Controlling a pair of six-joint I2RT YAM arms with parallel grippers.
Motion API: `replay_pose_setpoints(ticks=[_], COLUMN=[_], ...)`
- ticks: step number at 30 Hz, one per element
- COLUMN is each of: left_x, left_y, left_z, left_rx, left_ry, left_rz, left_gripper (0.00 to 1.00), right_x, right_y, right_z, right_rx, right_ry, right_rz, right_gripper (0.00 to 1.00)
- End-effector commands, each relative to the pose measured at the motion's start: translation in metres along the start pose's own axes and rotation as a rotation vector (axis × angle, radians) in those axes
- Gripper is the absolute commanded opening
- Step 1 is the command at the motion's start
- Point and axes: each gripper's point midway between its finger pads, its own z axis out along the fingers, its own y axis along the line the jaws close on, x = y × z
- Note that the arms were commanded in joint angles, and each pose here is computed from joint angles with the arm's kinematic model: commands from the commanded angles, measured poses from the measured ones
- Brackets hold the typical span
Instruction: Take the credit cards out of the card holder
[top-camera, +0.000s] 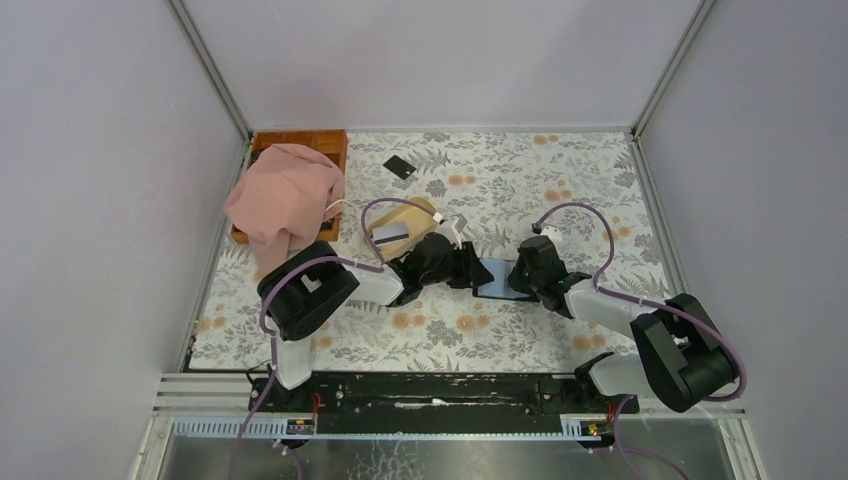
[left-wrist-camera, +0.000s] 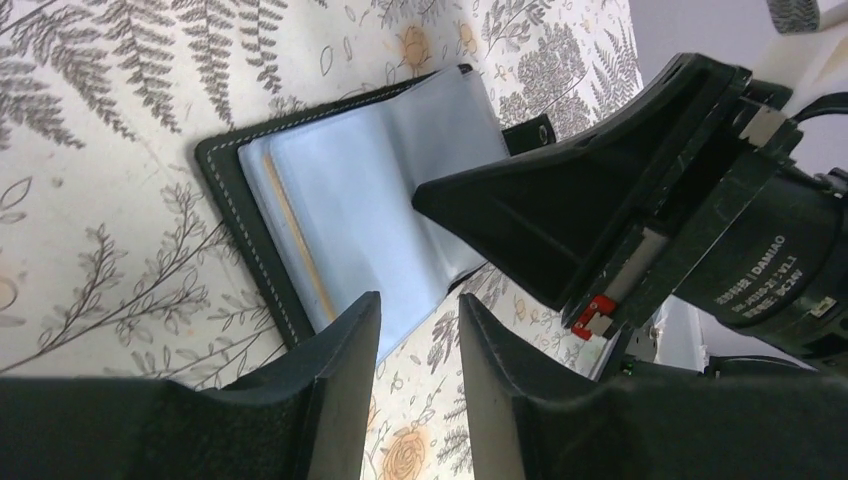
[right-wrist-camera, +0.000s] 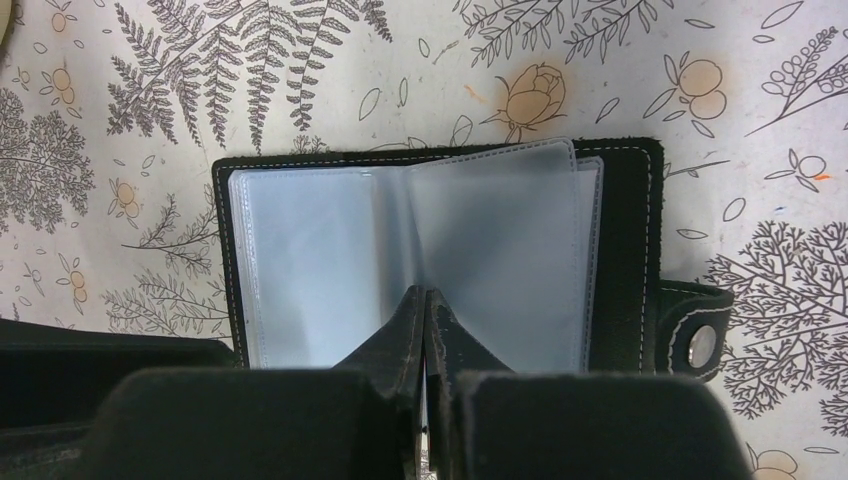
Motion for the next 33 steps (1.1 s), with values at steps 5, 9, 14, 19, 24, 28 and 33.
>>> replay_pose_setpoints(ticks=[5, 9, 14, 19, 24, 28, 33], left_x=[-0.004, -0.005, -0.010, -0.015, -0.016, -0.015, -0.012], left_y=[0.001, 0.005, 0.002, 0.000, -0.001, 0.007, 0.014], left_z=[0.018, 0.016, 0.012, 0.006, 0.005, 0.004, 0.002], left_rx=[0.025, 0.003, -0.002, 0.001, -0.004, -0.026, -0.052], left_ry=[-0.014, -0.022, -0.027, -0.039, -0.041, -0.040, -0.039], left_rz=[-0.005, 0.009, 0.037, 0.043, 0.056, 0.046, 0.050], left_gripper=[0.41, 0.41, 0.41, 0.41, 0.41, 0.41, 0.41], right_x=[0.025, 0.023, 0.025, 0.024, 0.025, 0.025, 0.025], right_y=[-0.014, -0.014, -0.014, -0.014, -0.015, -0.016, -0.015], right_z=[0.003, 0.004, 0.005, 0.005, 0.006, 0.006, 0.006], right_rx=[0.025, 0.024, 0.022, 0.023, 0.028, 0.032, 0.031], right_ry=[0.088, 0.088, 0.094, 0.094, 0.099, 0.097, 0.097], right_rz=[-0.003, -0.001, 0.001, 0.001, -0.002, -0.001, -0.003], right_gripper=[0.00, 0.00, 0.00, 0.00, 0.00, 0.00, 0.00])
